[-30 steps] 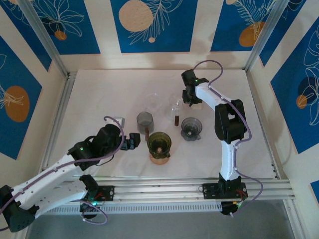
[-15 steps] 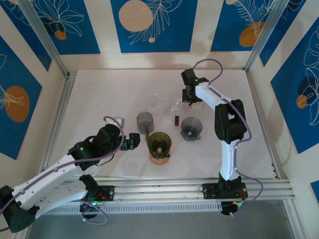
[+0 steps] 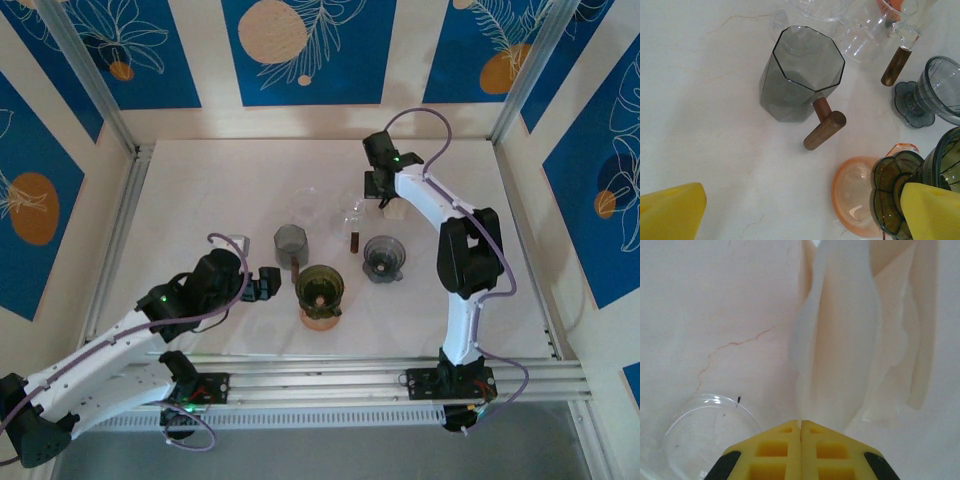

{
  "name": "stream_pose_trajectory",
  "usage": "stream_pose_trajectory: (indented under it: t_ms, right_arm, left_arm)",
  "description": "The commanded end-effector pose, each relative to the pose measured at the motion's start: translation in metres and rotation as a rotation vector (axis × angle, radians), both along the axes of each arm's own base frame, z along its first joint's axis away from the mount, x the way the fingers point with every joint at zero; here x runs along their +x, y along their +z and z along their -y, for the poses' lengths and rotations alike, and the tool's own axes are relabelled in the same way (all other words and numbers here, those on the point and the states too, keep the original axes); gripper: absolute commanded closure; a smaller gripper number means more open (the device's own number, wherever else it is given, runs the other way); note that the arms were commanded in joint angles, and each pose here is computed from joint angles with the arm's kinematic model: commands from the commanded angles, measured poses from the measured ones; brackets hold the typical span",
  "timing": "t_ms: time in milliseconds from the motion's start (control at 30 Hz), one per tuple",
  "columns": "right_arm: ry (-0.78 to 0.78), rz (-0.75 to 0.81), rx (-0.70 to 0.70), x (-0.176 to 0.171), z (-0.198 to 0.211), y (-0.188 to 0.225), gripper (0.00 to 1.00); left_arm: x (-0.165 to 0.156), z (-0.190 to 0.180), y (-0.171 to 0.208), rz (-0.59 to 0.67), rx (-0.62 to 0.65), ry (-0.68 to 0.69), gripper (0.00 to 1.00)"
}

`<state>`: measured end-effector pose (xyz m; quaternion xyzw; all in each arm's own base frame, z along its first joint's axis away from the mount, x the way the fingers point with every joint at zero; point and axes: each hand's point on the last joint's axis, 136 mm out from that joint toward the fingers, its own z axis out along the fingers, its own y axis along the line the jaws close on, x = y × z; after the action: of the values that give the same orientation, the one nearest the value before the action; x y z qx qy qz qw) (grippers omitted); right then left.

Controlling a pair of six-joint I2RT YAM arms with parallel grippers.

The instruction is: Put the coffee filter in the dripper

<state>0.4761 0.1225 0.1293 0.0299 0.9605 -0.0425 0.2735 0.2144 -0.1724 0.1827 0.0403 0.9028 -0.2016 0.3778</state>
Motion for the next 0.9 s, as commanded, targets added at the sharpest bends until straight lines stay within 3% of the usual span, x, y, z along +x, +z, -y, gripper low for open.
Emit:
stream_pose_trajectory:
  t_ms: [0,267,467,667,867]
  right_arm:
    - [0.006,0.036,-0.018,-0.008,0.004,0.024,1.0]
    - [0.034,0.093,0.0,-0.024,-0.001,0.063,1.0]
    - [0.077,0.15,0.021,-0.055,-0.009,0.101,1.0]
    - [0.162,0.155,0.064,-0.111,-0.023,0.132,1.0]
    - [0.292,0.085,0.165,-0.192,-0.043,0.161,1.0]
  left_arm:
    - [0.001,-0.002,0.006,0.008,-0.019,0.005,0.0]
    - [0.001,-0.001,0.011,0.016,-0.024,-0.002,0.0]
    - [0.001,-0.001,0.02,0.028,-0.031,-0.011,0.0]
    - [0.0,0.0,0.029,0.042,-0.024,-0.034,0.0]
    - [-0.002,0.001,0.036,0.049,-0.007,-0.063,0.0]
